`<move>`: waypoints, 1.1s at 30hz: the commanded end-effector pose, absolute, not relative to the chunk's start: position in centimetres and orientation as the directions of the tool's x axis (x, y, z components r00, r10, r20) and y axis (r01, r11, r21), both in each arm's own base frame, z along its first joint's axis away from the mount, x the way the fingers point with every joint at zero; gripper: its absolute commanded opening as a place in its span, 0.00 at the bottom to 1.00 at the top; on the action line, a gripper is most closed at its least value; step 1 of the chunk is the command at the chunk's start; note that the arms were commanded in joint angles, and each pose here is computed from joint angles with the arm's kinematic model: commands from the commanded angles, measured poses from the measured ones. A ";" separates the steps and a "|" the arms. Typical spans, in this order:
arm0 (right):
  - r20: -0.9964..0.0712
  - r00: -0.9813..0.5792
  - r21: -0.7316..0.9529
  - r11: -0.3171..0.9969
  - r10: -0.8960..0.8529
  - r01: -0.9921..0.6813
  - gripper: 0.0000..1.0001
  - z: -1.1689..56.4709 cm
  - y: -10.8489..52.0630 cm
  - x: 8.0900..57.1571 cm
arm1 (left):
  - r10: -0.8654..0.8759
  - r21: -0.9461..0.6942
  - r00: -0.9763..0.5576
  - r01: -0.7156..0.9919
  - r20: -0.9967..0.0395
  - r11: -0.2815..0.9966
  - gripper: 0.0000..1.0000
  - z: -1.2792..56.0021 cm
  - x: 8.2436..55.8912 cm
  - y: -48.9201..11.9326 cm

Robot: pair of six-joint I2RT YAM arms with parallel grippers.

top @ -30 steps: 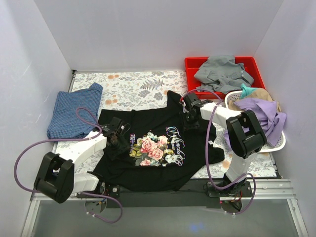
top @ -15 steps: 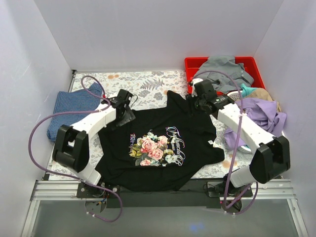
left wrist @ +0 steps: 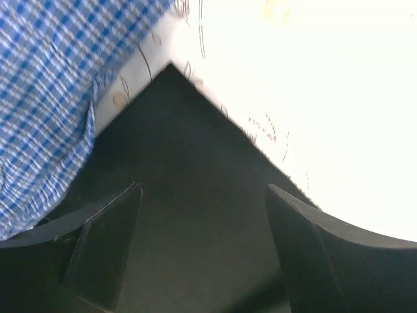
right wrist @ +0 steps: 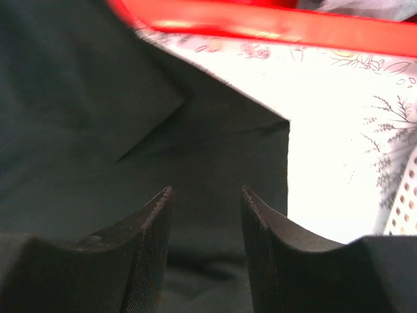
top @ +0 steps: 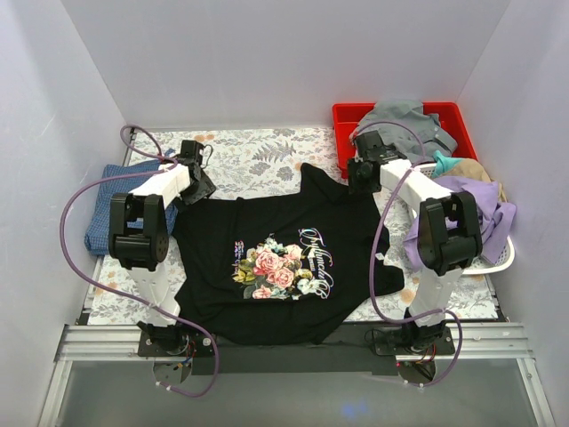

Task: Fold and stack the t-shirts
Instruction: Fold the tshirt

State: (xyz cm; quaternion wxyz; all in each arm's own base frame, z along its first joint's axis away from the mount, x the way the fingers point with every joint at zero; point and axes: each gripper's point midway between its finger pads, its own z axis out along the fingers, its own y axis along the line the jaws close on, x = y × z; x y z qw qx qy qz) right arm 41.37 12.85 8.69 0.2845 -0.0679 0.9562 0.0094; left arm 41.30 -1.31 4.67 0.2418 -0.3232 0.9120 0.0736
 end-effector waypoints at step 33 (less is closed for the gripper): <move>-0.449 -0.893 0.347 0.916 -0.027 -0.202 0.48 4.6 17.8 46.9 | -0.595 -0.020 -0.663 -0.660 -0.454 0.751 0.43 2.4 44.4 3.8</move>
